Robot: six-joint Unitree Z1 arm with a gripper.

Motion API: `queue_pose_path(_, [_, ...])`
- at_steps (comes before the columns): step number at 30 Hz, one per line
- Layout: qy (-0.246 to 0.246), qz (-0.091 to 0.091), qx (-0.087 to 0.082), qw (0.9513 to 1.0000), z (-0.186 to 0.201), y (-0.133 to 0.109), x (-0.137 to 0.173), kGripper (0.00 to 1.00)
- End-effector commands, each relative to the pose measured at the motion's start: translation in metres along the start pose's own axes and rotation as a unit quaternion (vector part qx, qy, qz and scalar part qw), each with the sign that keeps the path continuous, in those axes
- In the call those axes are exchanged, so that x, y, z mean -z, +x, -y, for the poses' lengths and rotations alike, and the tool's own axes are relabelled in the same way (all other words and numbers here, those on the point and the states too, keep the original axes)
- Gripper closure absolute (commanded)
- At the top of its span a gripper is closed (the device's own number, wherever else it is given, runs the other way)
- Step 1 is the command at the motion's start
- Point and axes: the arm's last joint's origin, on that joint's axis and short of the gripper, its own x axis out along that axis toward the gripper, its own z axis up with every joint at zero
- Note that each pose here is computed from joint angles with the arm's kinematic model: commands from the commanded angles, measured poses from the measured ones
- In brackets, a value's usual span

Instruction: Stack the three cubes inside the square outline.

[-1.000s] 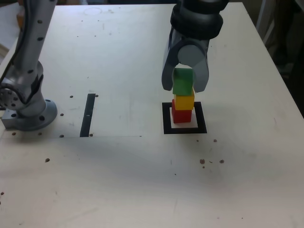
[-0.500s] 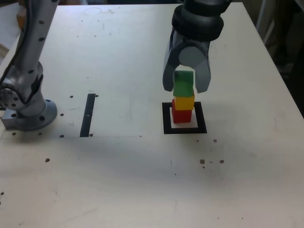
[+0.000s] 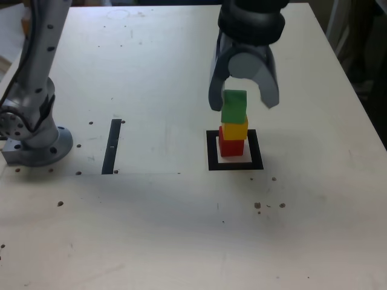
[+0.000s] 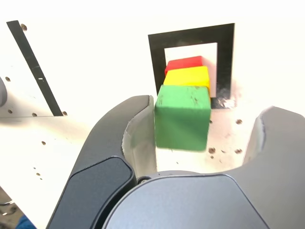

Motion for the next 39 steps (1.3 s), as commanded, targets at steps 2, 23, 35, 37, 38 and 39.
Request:
queue_pose_path(2, [-0.005,0.019,0.000,0.9998,-0.001,-0.014,0.011,0.01])
queue_pose_path(23, [0.011,0.025,-0.043,0.9987,-0.001,-0.035,0.144,0.01])
queue_pose_path(35, [-0.007,-0.072,-0.051,0.9961,0.001,0.034,0.207,0.01])
queue_pose_path(37, [-0.012,-0.082,-0.055,0.9950,0.001,0.043,0.209,0.01])
queue_pose_path(38, [-0.015,-0.084,-0.058,0.9947,0.002,0.048,0.210,0.01])
queue_pose_path(39, [-0.017,-0.084,-0.059,0.9945,0.002,0.052,0.211,0.01])
